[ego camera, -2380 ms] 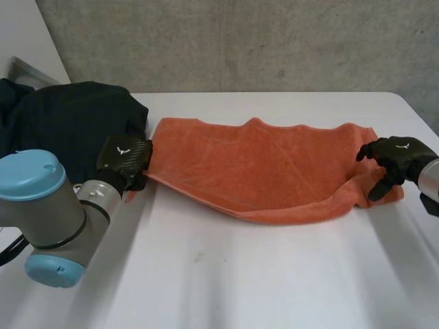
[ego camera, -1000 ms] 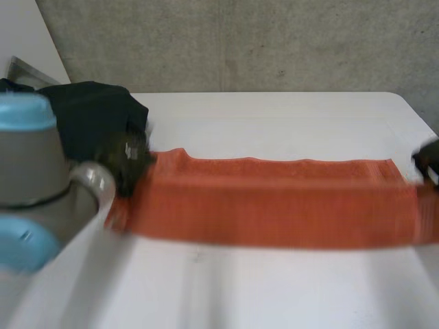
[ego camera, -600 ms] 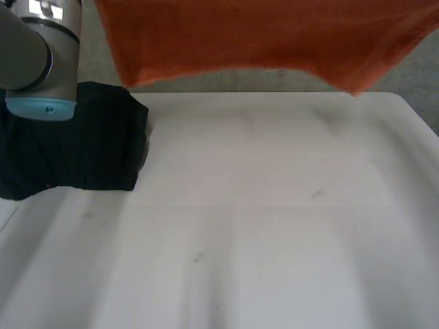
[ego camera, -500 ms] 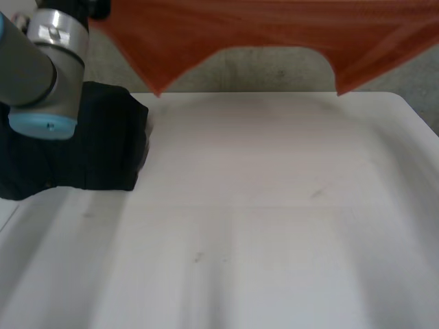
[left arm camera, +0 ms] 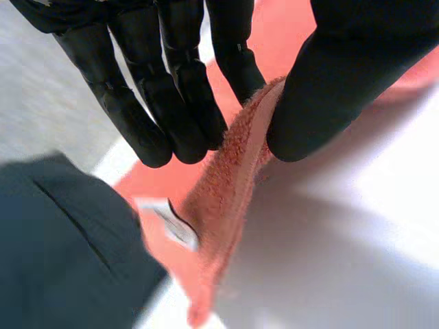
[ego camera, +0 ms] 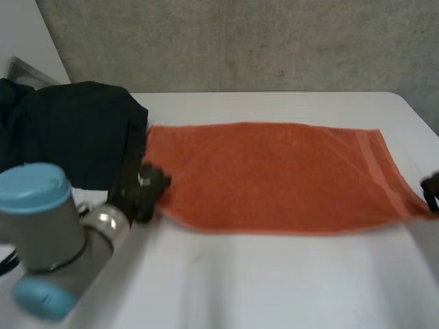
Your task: Fold the laundry.
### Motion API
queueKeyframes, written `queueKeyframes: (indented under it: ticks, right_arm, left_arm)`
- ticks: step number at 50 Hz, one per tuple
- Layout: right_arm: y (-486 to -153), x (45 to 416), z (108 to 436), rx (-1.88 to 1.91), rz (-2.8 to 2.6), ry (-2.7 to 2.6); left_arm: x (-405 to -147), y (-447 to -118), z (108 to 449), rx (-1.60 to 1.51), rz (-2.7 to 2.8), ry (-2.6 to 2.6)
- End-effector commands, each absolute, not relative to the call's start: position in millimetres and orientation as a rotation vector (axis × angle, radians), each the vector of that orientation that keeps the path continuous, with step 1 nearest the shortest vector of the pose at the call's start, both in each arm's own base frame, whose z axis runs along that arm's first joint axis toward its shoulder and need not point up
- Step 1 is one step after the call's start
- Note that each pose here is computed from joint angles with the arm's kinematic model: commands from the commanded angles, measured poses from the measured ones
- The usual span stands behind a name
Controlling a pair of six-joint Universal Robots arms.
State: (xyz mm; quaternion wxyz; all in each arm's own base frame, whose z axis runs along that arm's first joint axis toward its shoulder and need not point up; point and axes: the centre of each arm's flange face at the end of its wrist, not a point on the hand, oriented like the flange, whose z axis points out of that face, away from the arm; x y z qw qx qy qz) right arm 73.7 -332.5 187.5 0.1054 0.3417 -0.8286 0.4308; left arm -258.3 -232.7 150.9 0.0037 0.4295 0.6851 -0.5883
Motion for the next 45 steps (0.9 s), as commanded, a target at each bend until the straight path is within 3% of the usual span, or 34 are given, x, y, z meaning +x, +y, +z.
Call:
queueKeyframes:
  ticks: [1,5,9,22,30,45]
  right_arm:
    - [-280.4,44.0,213.4,1.241,0.895,-2.532]
    - [-280.1,44.5,215.6,1.318,0.912,-2.503]
    - [-294.7,49.3,211.9,1.243,1.022,-2.479]
    - [-370.7,59.8,190.4,0.954,1.447,-2.292]
    - [-396.6,69.2,182.4,0.915,1.578,-2.141]
    - [-439.2,85.0,159.5,0.851,1.750,-1.935]
  left_arm:
    - [-224.4,-154.9,156.9,1.591,-1.295,2.214]
    - [-216.4,-142.7,162.6,1.653,-1.101,2.249]
    - [-229.3,-164.8,170.1,1.624,-1.238,2.211]
    - [-304.3,-279.3,177.2,1.434,-1.789,1.889]
    - [-329.0,-327.4,158.1,1.400,-1.840,1.809]
    - [-345.2,-360.6,140.0,1.345,-1.832,1.700]
